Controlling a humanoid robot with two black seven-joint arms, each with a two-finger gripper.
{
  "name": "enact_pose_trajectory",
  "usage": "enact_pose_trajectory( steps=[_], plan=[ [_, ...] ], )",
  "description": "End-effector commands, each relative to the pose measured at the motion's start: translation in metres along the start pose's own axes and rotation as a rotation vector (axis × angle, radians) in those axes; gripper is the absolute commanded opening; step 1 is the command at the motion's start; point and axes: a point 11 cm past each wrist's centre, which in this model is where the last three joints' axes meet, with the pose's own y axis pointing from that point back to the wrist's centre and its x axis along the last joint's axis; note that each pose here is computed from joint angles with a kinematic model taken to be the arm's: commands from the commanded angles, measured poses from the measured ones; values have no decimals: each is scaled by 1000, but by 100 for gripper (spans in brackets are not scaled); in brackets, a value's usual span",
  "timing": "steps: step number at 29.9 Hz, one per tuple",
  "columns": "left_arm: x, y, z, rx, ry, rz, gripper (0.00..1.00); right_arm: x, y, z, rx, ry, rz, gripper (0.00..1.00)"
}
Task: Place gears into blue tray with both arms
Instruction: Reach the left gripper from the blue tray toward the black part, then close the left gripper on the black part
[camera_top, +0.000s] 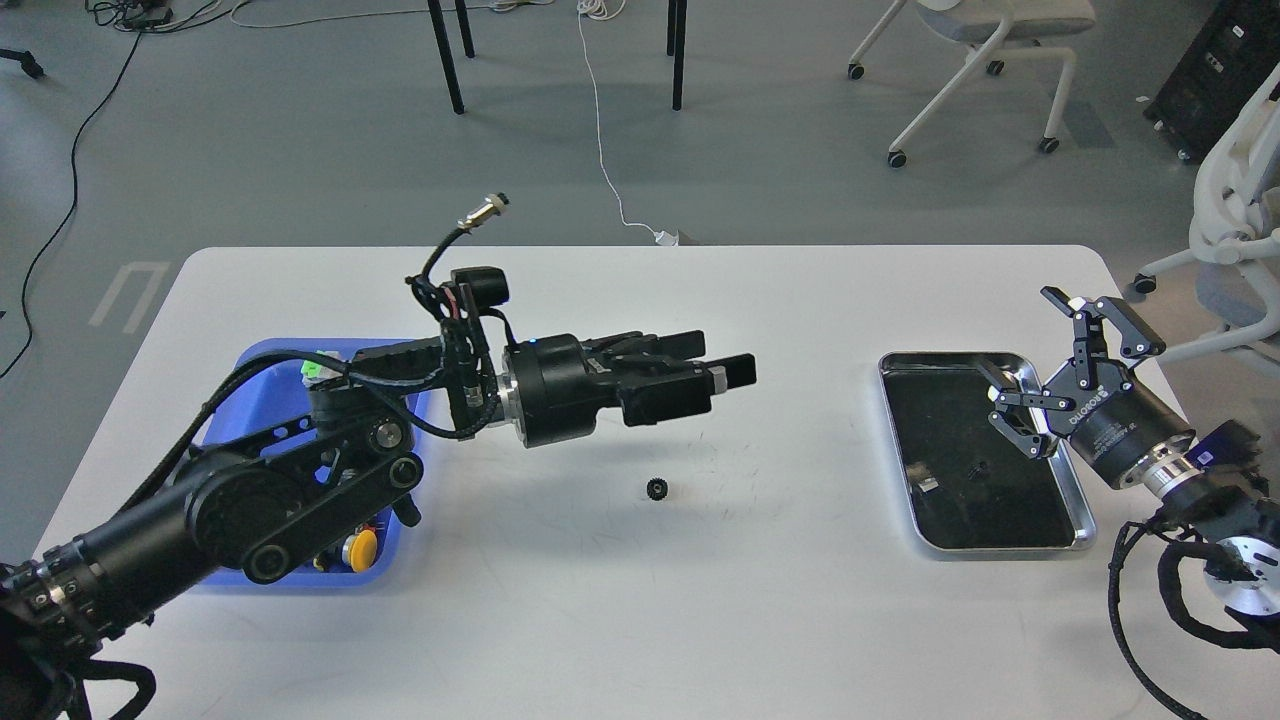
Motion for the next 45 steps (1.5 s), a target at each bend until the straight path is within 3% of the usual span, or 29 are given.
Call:
enact_pose_trajectory(
  steps=[1,5,9,14,21,27,35,45],
  plan=[
    [0,-9,-6,58,-255,-221,97,1,1,-1,-1,2,2,99],
    [-20,-17,-21,120,-477,-460,96,1,1,0,-3,2,1,99],
    [-31,-19,-45,184,-500,-554,96,1,2,2,-7,1,3,99],
    [-37,-22,-64,237,-467,-567,94,1,2,2,-7,2,2,99],
    [-58,-19,-69,239,-464,-633,83,2,3,2,-7,4,5,99],
    [-67,-17,-72,241,-441,-640,82,2,2,1,-5,4,4,99],
    [-75,-20,-72,239,-425,-645,64,2,3,2,-11,6,5,99],
    [-76,-27,-73,239,-424,-641,59,2,3,3,-16,9,4,99]
  ],
)
